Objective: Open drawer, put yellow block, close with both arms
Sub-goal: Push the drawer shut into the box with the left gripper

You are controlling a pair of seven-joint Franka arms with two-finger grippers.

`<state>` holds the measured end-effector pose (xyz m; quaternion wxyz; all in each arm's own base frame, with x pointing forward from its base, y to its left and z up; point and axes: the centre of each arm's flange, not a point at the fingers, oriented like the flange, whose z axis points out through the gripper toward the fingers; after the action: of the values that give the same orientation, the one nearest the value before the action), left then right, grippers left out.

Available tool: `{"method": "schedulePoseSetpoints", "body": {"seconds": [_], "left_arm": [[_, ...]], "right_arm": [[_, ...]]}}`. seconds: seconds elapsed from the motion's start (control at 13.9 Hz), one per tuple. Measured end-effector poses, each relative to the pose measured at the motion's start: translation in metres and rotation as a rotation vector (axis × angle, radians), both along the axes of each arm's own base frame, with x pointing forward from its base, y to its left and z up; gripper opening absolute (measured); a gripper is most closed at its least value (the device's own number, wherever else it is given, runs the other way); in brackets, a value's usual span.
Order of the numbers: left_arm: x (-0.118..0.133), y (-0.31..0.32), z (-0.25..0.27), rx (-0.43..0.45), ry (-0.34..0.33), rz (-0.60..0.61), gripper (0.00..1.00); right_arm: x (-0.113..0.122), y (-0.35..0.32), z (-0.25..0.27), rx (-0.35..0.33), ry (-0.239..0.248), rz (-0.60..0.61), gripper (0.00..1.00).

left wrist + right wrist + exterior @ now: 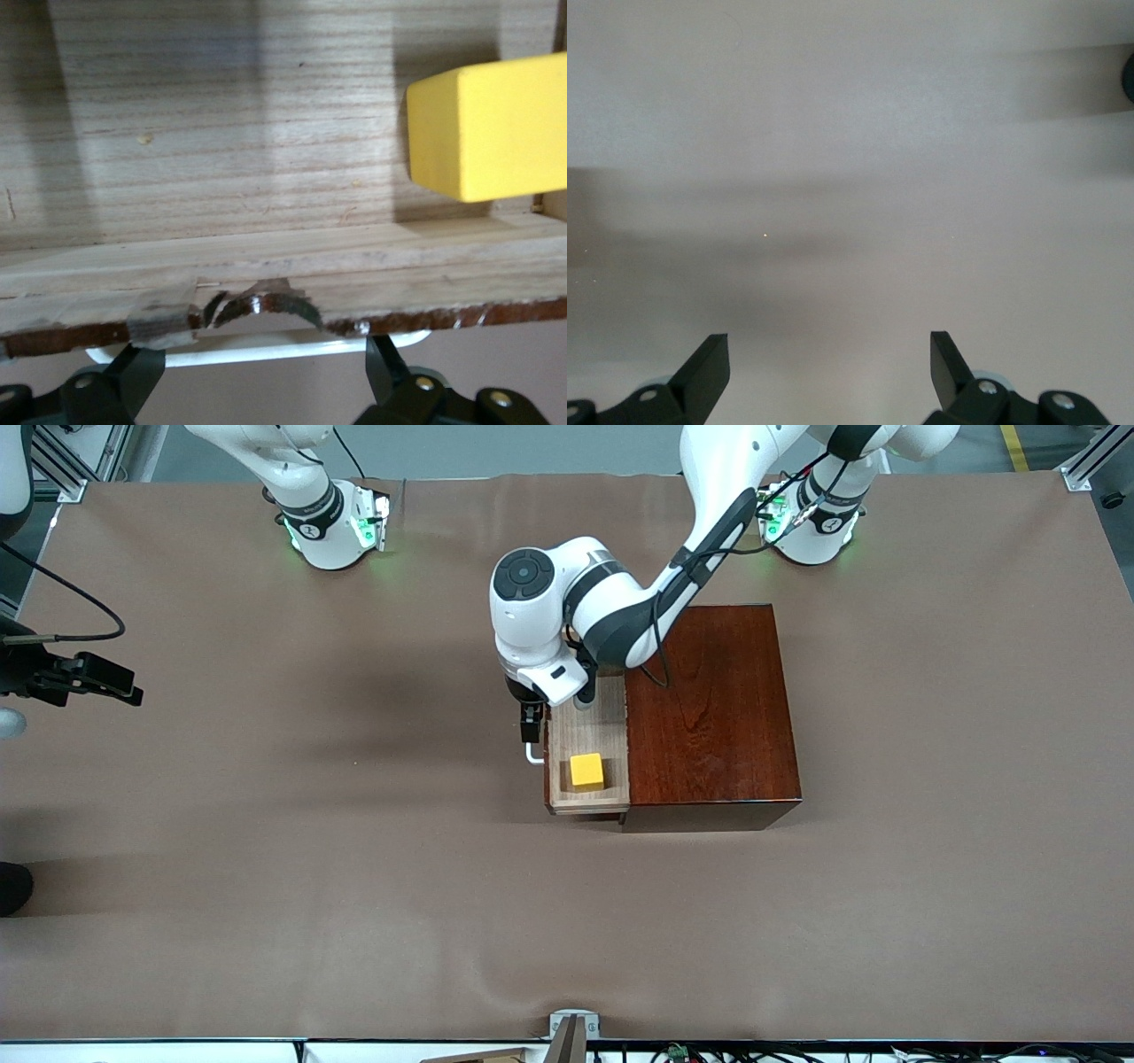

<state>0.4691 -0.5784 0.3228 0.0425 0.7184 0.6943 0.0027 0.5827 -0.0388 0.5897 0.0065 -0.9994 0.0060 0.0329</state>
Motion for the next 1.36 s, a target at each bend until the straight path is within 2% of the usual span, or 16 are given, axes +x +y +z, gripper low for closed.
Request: {"method": "schedulePoseSetpoints", "body": {"seconds": [0.14,0.72,1.08,1.36], "left_arm": [[0.005,0.007,0.001,0.009,0.025,0.02,1.0],[0.017,0.036,0.002,0.143,0.108,0.055,1.0],[0.014,0.049,-0.002,0.275,0.107,0.033,1.0],[0.011,0.057,-0.006,0.384,0.082,0.014,1.0]], "right_arm": [[0.0,0.0,0.0,0.0,0.0,0.0,1.0],[0.0,0.0,0.0,0.0,-0.001,0.0,1.0],[0.0,0.0,0.0,0.0,-0.001,0.0,1.0],[0.0,0.0,0.0,0.0,-0.001,0.001,1.0]]}}
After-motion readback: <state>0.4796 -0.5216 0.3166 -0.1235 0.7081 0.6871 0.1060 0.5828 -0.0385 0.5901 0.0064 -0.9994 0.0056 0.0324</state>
